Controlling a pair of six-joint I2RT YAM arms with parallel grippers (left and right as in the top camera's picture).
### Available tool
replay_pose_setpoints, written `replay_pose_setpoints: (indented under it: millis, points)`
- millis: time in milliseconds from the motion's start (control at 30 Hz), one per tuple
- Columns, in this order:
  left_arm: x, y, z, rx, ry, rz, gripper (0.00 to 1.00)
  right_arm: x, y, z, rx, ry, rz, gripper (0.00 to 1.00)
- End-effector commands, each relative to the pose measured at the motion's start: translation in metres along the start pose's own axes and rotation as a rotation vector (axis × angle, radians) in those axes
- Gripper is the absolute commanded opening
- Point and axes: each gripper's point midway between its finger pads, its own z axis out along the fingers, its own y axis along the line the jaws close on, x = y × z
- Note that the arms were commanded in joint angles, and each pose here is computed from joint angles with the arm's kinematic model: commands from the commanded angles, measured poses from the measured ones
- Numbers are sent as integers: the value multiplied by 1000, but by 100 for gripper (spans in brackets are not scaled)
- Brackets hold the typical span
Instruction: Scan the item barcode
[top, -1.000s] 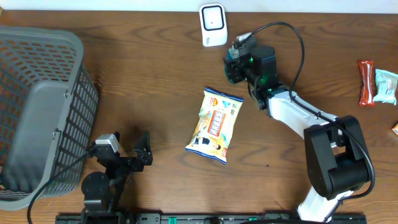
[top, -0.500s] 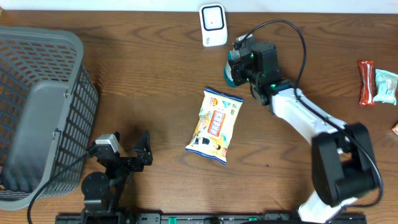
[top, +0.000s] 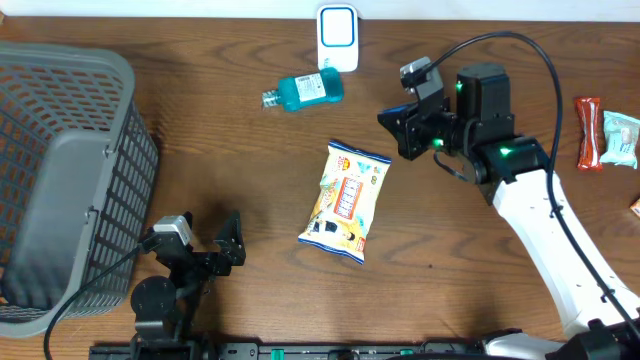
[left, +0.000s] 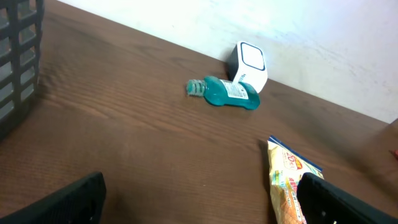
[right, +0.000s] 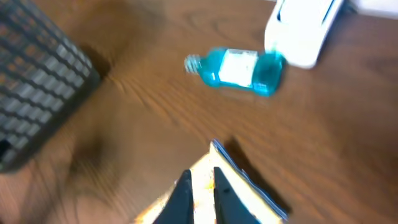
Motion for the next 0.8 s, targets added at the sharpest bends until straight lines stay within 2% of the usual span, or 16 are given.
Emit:
replay_pose_setpoints:
  millis: [0,100,233,333,600,767]
  points:
    - [12,2,2,2,36,-4,98,9,-2,7,43,47,-85,17]
    - [12,2,2,2,36,-4,98,13,3,17,37,62,-118,29]
    - [12,2,2,2,36,-4,98,20,3,38,73,92,-140,29]
    - [12,2,2,2,36,-4,98,27,-3,55,121,111,-130,36]
    - [12,2,2,2,36,-4,98,27,-6,125,119,44,-140,25]
    - [12,2,2,2,36,-4,98,7,-13,176,140,-14,-152,16]
